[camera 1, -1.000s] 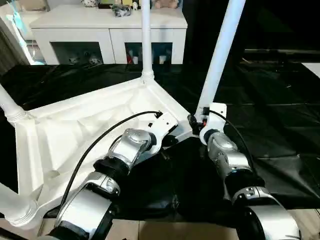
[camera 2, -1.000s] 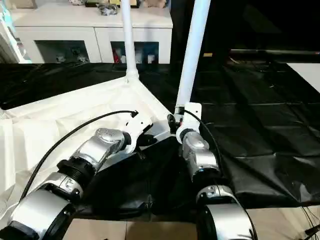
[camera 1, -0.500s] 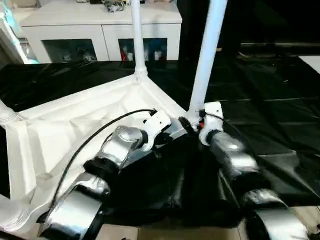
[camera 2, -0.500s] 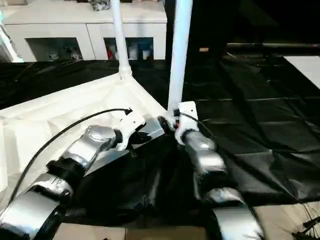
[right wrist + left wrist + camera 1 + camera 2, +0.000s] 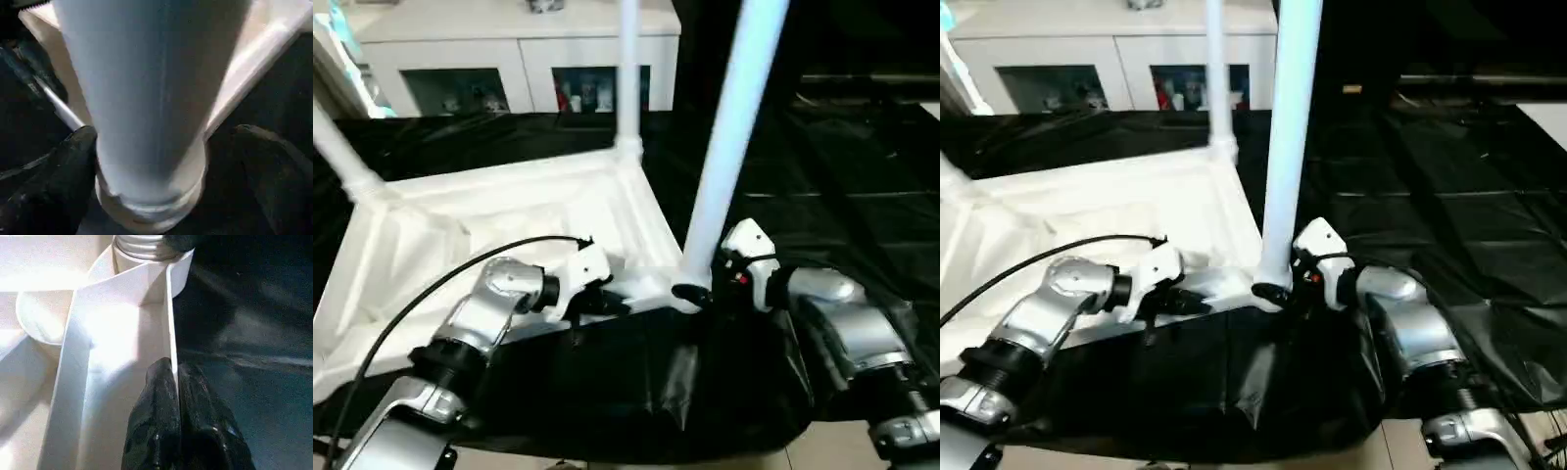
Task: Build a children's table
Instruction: Rotate leg to tighten
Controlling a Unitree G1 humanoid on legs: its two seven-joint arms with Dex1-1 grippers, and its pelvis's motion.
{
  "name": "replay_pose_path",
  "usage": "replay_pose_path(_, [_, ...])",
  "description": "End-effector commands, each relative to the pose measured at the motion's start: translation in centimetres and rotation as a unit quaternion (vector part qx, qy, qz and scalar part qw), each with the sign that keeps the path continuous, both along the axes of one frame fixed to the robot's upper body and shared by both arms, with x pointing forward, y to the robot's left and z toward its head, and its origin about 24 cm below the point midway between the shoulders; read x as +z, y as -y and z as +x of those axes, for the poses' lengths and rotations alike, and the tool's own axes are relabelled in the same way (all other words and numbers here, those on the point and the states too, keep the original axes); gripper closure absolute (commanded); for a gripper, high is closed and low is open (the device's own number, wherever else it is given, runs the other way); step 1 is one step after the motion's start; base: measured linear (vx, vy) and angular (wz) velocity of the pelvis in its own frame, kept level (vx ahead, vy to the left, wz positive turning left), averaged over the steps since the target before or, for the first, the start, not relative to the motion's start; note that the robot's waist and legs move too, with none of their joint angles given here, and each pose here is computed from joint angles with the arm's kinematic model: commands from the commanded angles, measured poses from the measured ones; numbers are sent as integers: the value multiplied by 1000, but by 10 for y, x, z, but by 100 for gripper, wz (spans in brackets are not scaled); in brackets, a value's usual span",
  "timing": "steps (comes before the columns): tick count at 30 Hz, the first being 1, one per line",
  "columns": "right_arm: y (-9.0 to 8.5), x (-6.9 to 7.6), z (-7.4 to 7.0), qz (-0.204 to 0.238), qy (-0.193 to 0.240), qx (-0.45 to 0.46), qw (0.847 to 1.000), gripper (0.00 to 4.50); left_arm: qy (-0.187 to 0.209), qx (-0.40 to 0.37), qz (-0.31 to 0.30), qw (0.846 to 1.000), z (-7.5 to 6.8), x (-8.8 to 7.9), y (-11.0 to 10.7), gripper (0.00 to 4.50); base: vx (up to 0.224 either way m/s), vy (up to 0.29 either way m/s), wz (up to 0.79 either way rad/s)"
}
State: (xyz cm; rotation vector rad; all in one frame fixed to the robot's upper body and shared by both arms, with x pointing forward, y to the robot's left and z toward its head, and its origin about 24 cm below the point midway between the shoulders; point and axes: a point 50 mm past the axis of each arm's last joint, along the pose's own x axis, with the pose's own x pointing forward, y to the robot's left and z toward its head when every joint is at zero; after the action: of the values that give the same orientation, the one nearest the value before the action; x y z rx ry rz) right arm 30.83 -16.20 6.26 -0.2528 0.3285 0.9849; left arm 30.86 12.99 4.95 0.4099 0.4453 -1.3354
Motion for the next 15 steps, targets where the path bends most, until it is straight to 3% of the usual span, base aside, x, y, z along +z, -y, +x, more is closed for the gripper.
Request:
replay_pose_path(1, [5, 6, -2, 2, 5, 7, 1000, 2, -19, -31, -12, 999, -7, 1, -2, 450, 0, 0, 0])
replay_pose_path(9, [-1, 3, -7, 18, -10, 55, 998, 2, -33, -44, -12, 998, -10, 3, -4, 450, 0, 0, 0])
replay_pose_path(15, [-3, 1, -7, 34, -22, 68, 997, 61, -36, -41, -13, 998, -9, 3, -4, 450, 0, 0, 0])
